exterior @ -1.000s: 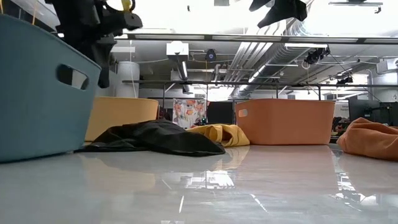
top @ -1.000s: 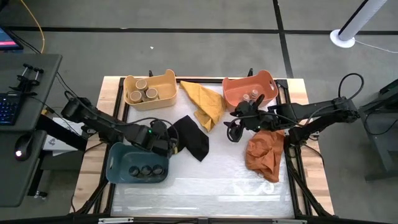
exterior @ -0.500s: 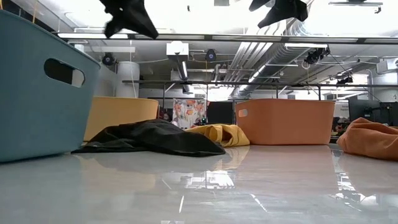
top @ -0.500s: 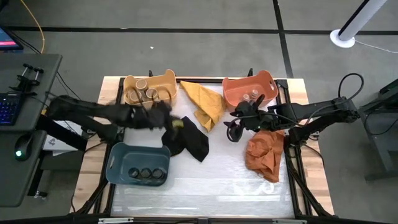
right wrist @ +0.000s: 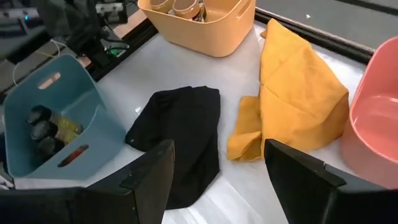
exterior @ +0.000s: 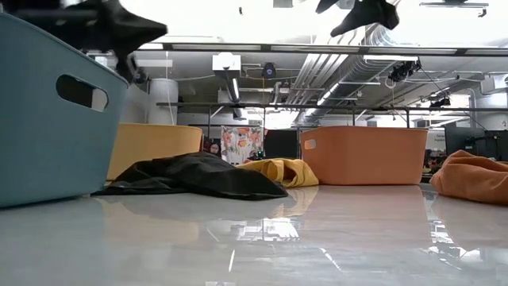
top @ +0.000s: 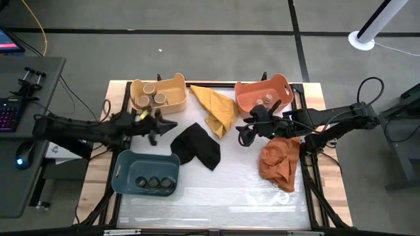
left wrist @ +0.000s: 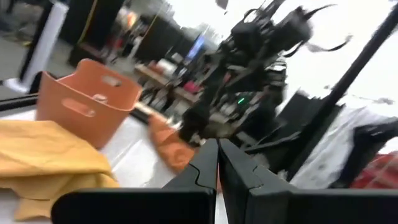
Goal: Sort spices by type
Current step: Return to Home Position
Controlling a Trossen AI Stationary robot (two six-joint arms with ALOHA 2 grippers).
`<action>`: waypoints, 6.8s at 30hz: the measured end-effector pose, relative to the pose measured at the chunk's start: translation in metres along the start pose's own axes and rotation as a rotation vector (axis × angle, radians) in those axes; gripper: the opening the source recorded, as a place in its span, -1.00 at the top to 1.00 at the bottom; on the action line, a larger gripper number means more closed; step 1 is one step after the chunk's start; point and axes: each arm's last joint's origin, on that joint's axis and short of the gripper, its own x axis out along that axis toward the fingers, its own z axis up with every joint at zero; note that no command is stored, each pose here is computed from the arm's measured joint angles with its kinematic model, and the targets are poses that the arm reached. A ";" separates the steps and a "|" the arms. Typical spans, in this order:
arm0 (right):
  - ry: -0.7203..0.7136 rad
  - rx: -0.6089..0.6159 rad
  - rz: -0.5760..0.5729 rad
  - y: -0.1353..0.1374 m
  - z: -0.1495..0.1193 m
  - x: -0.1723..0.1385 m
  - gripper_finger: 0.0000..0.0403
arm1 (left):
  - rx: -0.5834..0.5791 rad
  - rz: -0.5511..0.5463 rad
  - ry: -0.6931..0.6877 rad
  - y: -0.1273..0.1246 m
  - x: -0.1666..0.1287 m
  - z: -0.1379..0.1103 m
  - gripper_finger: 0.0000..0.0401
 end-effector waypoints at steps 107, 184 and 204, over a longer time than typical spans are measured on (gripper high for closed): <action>-0.475 -0.198 0.596 -0.175 -0.161 0.007 1.00 | -0.042 -0.070 -0.133 0.015 -0.063 -0.021 1.00; -0.467 -0.200 0.592 -0.175 -0.162 0.007 1.00 | 0.336 -0.076 0.090 0.022 -0.062 -0.040 1.00; -0.467 -0.200 0.592 -0.175 -0.162 0.007 1.00 | 0.336 -0.076 0.090 0.022 -0.062 -0.040 1.00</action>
